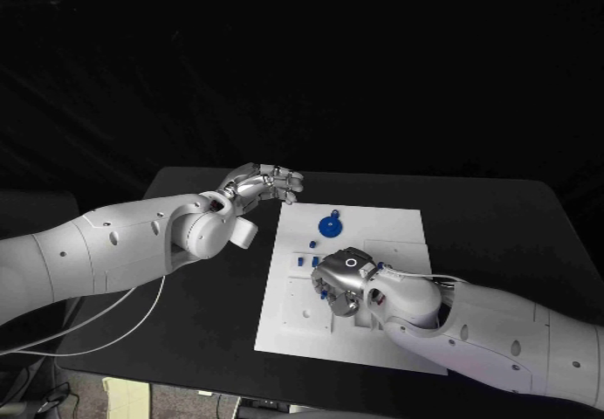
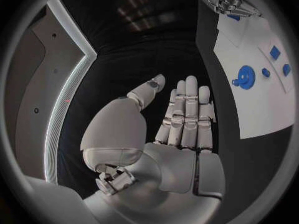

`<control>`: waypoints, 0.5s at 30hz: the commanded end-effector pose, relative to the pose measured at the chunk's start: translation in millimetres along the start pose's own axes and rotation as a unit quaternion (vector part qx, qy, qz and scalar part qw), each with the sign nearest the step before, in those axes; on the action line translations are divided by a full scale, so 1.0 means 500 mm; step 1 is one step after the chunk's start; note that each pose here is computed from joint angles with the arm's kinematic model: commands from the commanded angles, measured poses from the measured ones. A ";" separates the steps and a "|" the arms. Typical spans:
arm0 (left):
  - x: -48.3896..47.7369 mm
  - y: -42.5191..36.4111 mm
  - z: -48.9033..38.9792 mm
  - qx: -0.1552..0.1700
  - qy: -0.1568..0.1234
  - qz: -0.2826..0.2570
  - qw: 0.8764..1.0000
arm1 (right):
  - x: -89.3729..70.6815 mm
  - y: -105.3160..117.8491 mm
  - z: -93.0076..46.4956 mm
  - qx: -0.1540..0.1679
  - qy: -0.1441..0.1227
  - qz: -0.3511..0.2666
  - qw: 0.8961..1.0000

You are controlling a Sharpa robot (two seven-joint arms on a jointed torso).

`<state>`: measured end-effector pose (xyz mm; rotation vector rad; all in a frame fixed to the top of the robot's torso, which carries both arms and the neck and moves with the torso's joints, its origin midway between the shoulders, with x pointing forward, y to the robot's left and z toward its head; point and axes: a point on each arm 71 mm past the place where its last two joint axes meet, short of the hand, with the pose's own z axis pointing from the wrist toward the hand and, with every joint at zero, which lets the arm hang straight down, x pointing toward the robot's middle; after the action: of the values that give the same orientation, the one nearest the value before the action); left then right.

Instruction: Assemble the parts on the task board

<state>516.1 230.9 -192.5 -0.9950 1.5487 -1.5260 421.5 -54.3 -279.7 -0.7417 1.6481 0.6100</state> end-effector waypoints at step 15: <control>0.005 -0.002 0.002 0.002 0.008 -0.006 1.000 | 0.003 0.008 0.003 -0.005 0.009 -0.014 1.000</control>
<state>516.1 230.8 -192.6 -0.9965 1.5505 -1.5264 420.4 -52.0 -279.9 -0.7530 1.6432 0.6069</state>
